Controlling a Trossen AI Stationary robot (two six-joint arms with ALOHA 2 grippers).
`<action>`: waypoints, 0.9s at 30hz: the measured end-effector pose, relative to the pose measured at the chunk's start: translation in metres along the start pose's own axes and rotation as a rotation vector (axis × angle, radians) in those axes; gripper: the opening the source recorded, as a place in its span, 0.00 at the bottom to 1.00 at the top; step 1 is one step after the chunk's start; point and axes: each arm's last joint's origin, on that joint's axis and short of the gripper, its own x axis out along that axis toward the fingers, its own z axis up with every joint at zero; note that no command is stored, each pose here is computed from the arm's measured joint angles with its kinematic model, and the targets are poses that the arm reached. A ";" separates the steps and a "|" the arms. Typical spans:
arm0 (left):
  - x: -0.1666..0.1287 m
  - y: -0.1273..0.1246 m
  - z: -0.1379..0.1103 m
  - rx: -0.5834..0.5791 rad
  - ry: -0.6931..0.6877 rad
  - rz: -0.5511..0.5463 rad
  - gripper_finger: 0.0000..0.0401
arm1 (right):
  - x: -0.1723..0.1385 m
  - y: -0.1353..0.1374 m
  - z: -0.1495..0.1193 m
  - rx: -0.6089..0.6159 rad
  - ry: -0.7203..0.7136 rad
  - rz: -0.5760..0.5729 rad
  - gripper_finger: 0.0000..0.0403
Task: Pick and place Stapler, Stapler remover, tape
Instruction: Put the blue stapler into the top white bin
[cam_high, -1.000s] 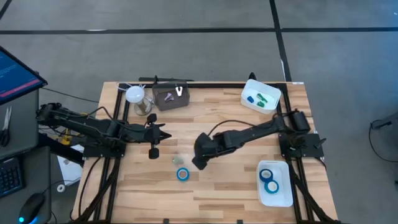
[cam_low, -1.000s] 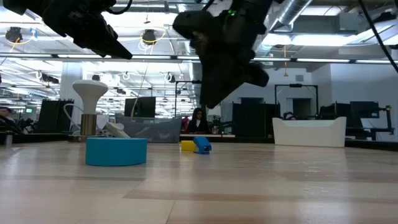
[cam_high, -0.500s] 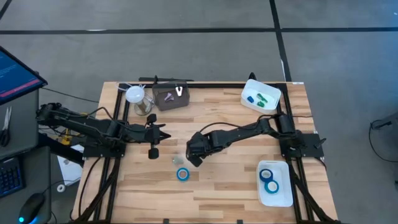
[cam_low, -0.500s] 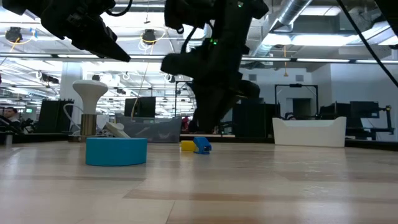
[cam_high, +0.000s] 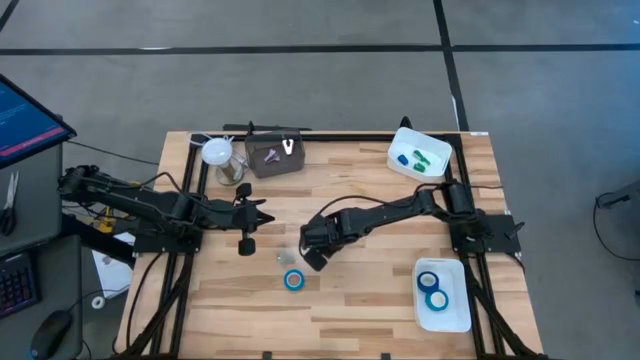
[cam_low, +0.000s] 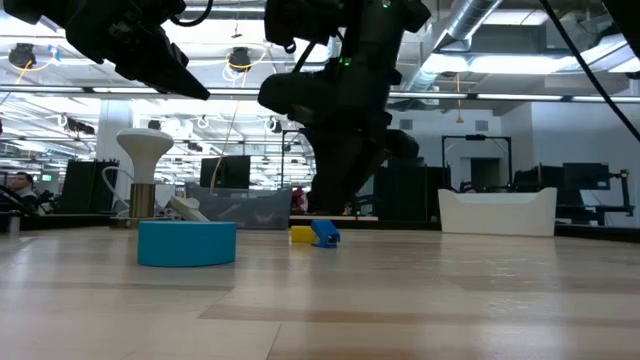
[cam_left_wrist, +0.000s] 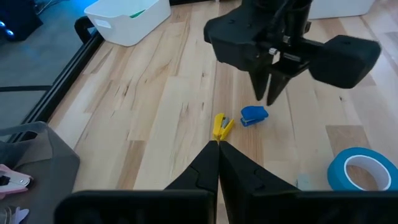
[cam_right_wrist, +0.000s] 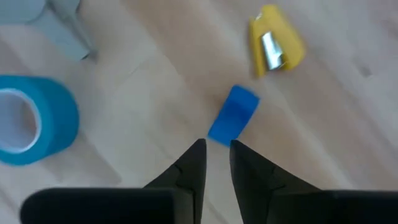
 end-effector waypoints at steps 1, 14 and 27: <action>0.000 0.000 0.000 0.000 0.000 0.000 0.01 | 0.000 0.000 0.000 0.001 0.018 0.016 0.16; 0.000 0.000 0.000 0.001 0.002 0.000 0.01 | -0.001 0.005 -0.006 -0.073 0.165 0.156 0.16; 0.000 0.000 -0.001 0.003 0.007 0.000 0.01 | -0.001 0.002 -0.003 0.111 -0.053 -0.044 0.32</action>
